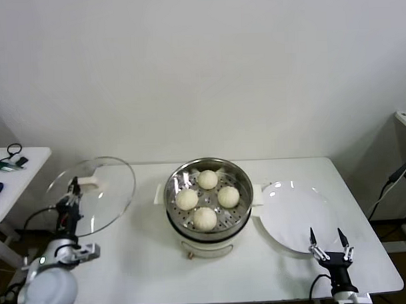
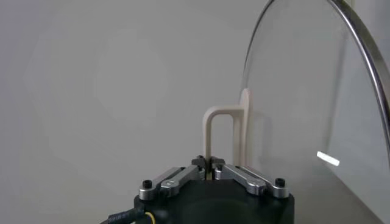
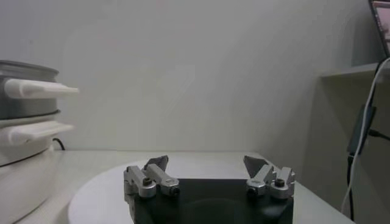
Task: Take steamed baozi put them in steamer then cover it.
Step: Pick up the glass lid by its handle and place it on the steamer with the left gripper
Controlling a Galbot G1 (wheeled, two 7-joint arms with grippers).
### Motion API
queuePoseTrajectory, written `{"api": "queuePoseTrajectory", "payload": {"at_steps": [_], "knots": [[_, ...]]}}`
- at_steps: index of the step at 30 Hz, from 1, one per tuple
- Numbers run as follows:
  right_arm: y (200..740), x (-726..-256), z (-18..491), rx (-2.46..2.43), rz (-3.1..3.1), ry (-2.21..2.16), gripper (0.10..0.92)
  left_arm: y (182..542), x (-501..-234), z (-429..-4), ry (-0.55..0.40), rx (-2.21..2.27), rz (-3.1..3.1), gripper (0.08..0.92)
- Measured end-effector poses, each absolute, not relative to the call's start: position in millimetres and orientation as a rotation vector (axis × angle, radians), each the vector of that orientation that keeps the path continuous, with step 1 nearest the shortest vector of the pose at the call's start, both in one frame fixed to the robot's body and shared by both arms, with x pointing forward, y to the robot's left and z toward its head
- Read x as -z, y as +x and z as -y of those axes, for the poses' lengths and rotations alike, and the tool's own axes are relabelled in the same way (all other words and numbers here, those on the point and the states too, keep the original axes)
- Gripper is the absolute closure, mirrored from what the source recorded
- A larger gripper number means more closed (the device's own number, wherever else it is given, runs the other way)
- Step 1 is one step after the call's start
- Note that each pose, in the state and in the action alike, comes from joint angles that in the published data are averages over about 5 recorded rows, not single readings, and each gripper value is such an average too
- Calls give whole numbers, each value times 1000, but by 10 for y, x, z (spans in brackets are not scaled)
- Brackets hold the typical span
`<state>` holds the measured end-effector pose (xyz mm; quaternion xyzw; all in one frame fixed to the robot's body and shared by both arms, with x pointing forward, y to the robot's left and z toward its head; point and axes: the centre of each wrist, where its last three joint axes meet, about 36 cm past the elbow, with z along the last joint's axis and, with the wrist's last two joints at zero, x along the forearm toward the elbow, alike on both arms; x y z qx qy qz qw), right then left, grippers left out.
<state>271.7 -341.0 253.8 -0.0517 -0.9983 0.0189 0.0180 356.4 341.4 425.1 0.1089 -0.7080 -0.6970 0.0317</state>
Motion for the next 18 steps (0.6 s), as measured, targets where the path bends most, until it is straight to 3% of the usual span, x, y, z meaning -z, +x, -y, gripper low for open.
{"api": "queuePoseTrajectory", "payload": {"at_steps": [7, 18], "knots": [[2753, -2581, 3426, -71, 3083, -146, 200, 3551, -4551, -2943, 341, 2136, 2219, 866], [2818, -2581, 3472, -86, 3076, -140, 200, 3511, -4670, -2186, 271, 2117, 2313, 866]]}}
